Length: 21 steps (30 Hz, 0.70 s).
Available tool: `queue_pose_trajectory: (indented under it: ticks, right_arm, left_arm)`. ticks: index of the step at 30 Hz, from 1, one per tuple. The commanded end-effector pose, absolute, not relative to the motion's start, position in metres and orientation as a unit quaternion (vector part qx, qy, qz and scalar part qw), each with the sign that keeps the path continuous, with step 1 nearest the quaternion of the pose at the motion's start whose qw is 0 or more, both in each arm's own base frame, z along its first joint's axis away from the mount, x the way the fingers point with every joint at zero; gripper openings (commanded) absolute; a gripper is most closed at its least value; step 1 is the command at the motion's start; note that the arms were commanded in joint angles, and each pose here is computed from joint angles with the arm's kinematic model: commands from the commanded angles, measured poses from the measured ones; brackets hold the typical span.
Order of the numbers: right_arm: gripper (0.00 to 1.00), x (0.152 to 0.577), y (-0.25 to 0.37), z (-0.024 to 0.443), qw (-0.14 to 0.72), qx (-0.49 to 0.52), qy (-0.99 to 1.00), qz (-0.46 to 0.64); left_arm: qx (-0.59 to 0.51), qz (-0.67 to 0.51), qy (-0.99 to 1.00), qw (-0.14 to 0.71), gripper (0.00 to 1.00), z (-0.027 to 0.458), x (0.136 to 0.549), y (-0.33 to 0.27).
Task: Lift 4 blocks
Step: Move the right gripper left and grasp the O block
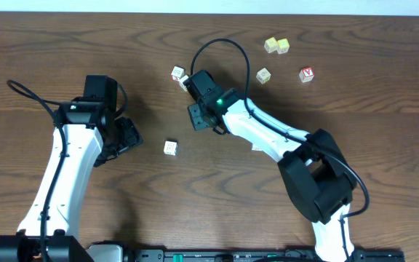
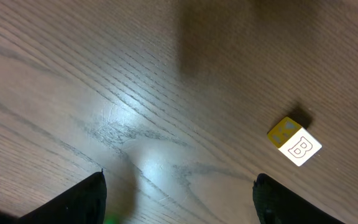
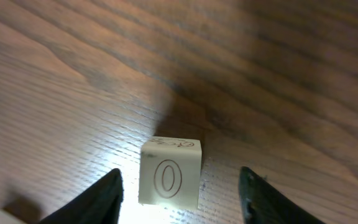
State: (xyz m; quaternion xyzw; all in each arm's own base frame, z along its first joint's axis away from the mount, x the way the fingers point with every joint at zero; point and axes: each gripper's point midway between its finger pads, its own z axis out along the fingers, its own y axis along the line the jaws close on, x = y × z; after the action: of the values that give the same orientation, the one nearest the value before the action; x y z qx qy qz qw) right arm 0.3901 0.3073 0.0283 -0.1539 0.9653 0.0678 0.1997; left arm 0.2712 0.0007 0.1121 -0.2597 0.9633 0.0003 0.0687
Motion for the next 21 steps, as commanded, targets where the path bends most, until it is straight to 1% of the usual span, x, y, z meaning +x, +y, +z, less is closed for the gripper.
queue_pose_trajectory:
  ticks: [1,3,12,14,16,17,21]
  right_arm:
    - [0.47,0.3889,0.3099,0.0187,0.198,-0.167,0.964,0.057]
    - [0.42,0.3892,0.3106,0.0190,0.199,-0.168,0.964,0.058]
    - [0.41,0.3887,0.3106,0.0150,0.196,-0.168,0.964,0.056]
    - [0.39,0.3885,0.3103,0.0149,0.196,-0.168,0.965,0.055]
    - [0.32,0.3877,0.3096,0.0144,0.194,-0.169,0.965,0.054]
    - [0.31,0.3873,0.3092,0.0142,0.193,-0.169,0.965,0.053]
    - [0.31,0.3859,0.3080,0.0136,0.190,-0.169,0.966,0.051]
  left_arm:
    - [-0.269,0.005,0.960,0.079,0.76,0.1174,0.2758,0.0041]
    - [-0.269,0.005,0.960,0.079,0.76,0.1174,0.2758,0.0041]
    - [-0.269,0.005,0.960,0.079,0.76,0.1174,0.2758,0.0041]
    - [-0.269,0.005,0.960,0.079,0.76,0.1174,0.2758,0.0041]
    - [-0.269,0.005,0.960,0.079,0.76,0.1174,0.2758,0.0041]
    - [-0.269,0.005,0.960,0.079,0.76,0.1174,0.2758,0.0041]
    - [-0.269,0.005,0.960,0.079,0.76,0.1174,0.2758,0.0041]
